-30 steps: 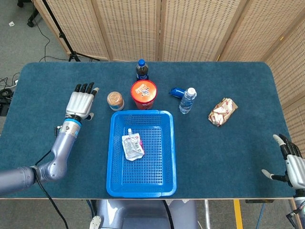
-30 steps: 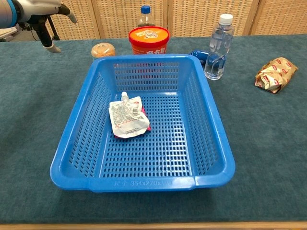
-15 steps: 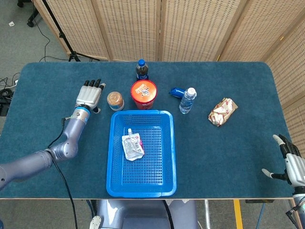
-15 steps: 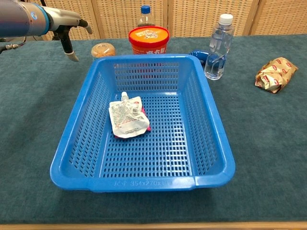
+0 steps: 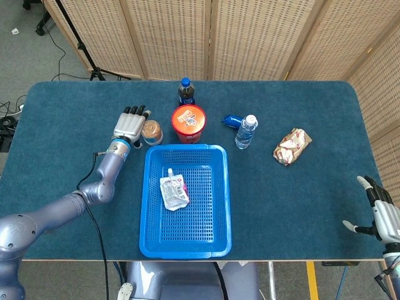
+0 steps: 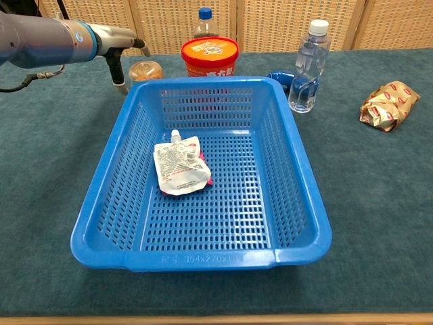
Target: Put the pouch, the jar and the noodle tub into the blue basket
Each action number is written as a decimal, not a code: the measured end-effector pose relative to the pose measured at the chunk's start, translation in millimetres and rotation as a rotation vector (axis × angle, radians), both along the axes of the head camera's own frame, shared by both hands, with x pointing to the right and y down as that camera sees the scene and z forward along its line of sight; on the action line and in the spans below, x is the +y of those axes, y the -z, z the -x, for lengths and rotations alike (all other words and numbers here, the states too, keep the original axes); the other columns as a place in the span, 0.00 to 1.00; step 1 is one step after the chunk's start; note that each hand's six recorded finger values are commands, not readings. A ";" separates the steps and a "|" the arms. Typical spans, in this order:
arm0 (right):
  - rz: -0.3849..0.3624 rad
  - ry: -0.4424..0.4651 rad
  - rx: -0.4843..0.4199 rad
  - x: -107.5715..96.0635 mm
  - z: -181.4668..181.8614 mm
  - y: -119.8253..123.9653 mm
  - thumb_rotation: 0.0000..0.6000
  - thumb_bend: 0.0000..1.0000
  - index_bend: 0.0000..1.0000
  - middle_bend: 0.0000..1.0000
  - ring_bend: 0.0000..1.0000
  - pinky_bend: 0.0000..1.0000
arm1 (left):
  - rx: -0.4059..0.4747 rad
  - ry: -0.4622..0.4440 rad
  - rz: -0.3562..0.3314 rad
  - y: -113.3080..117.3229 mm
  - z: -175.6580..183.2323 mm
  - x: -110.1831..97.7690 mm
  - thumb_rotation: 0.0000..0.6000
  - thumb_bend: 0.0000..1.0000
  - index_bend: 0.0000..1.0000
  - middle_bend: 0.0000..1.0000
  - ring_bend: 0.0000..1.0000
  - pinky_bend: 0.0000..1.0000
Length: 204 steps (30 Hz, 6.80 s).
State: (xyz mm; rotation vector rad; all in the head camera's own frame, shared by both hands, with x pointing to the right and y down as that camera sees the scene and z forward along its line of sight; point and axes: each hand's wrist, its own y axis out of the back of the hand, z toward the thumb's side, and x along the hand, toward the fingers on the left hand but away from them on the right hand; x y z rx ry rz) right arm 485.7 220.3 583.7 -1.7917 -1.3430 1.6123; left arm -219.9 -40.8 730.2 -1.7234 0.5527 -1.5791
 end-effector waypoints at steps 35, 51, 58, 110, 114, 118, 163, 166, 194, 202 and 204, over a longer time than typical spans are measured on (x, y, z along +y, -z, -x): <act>-0.013 0.052 -0.011 2.6 17.4 6.3 1.00 0.16 0.00 0.00 0.00 0.00 | 0.095 -0.004 -0.302 49.4 9.8 4.3 1.00 0.42 0.80 0.41 0.32 0.44; -0.064 0.059 -0.012 4.0 23.0 21.2 1.00 0.15 0.00 0.00 0.00 0.00 | 0.321 -0.063 -0.261 141.1 -22.2 81.3 1.00 0.39 0.80 0.40 0.32 0.44; -0.070 0.050 -0.021 3.6 21.3 23.5 1.00 0.15 0.00 0.00 0.00 0.00 | 0.356 -0.139 -0.202 154.4 -49.2 108.0 1.00 0.35 0.66 0.26 0.27 0.44; 0.061 -0.034 -0.038 3.6 -5.5 -17.1 1.00 0.16 0.00 0.00 0.00 0.00 | 0.063 -0.063 -0.001 85.5 -46.8 -13.0 1.00 0.17 0.00 0.00 0.00 0.04; 0.073 -0.054 -0.047 2.0 -10.0 -23.0 1.00 0.16 0.00 0.00 0.00 0.00 | 0.062 -0.085 0.001 76.4 -66.5 -28.4 1.00 0.17 0.00 0.00 0.00 0.03; 0.078 -0.069 -0.057 0.8 -13.5 -26.3 1.00 0.16 0.00 0.00 0.00 0.00 | 0.069 -0.110 0.014 67.9 -87.0 -36.5 1.00 0.17 0.00 0.00 0.00 0.03; 0.081 -0.094 -0.092 -0.1 -20.6 -32.0 1.00 0.16 0.00 0.00 0.00 0.00 | 0.066 -0.170 0.029 26.6 -143.7 -48.8 1.00 0.11 0.00 0.00 0.00 0.00; 0.081 -0.095 -0.092 0.0 -20.8 -32.3 1.00 0.16 0.00 0.00 0.00 0.00 | 0.062 -0.173 0.032 22.9 -143.1 -47.1 1.00 0.11 0.00 0.00 0.00 0.00; 0.087 -0.098 -0.094 -0.1 -21.5 -34.0 1.00 0.16 0.00 0.00 0.00 0.00 | 0.090 -0.118 -0.038 20.4 -140.8 -53.3 1.00 0.12 0.00 0.00 0.00 0.00; 0.091 -0.101 -0.093 0.5 -22.5 -34.8 1.00 0.16 0.00 0.00 0.00 0.00 | 0.060 -0.135 0.029 1.0 -137.9 -37.9 1.00 0.28 0.06 0.00 0.00 0.23; 0.091 -0.102 -0.093 0.5 -22.9 -34.7 1.00 0.16 0.00 0.00 0.00 0.00 | 0.051 -0.136 0.031 -3.8 -137.7 -33.5 1.00 0.36 0.30 0.02 0.06 0.29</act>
